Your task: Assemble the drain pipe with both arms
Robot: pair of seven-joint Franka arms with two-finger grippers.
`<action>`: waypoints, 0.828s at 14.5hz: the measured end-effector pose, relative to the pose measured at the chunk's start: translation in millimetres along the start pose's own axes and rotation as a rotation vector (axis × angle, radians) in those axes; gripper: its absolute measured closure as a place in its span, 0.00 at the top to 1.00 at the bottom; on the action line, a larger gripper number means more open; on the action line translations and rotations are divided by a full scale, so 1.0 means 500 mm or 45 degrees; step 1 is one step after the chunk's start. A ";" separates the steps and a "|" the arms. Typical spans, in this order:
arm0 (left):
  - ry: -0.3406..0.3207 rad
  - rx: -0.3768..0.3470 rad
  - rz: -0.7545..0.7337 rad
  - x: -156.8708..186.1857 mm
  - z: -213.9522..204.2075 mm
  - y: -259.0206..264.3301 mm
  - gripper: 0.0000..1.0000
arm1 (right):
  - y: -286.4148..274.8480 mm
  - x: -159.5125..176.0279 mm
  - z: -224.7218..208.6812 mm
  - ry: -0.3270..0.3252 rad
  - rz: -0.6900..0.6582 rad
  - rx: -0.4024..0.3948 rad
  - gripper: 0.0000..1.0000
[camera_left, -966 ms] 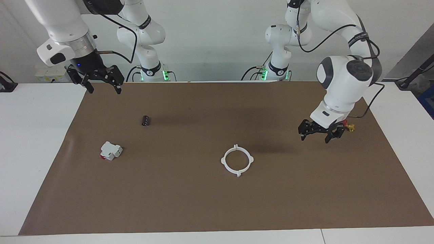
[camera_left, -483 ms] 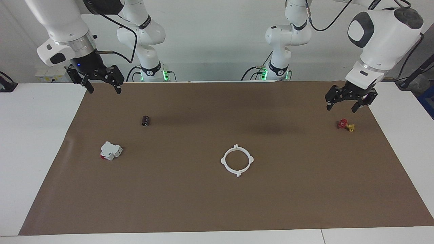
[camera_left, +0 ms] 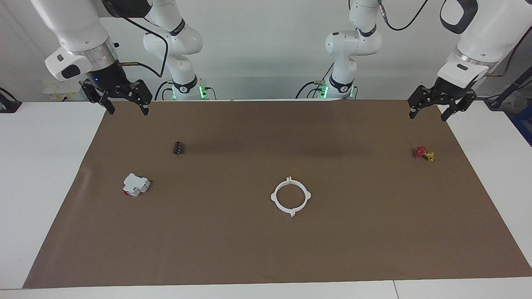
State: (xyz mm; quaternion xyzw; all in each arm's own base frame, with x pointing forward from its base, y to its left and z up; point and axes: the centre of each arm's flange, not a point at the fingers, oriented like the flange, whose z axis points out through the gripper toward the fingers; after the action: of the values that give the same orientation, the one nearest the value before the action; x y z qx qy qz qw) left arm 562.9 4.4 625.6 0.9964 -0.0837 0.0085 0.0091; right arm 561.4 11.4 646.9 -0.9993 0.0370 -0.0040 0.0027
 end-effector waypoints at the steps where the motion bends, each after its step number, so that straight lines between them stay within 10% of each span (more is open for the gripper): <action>1: -0.018 -0.003 -0.006 -0.004 0.004 -0.002 1.00 | 0.000 0.000 0.000 0.000 0.000 0.000 1.00; 12: -0.031 -0.006 -0.041 -0.012 0.007 -0.005 1.00 | 0.000 0.000 0.000 0.000 0.000 0.000 1.00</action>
State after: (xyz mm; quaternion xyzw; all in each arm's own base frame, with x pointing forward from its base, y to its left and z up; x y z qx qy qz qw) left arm 557.4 7.9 621.7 0.9976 -0.0679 -0.0041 0.0105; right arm 561.3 11.4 646.8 -0.9993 0.0370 -0.0039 0.0027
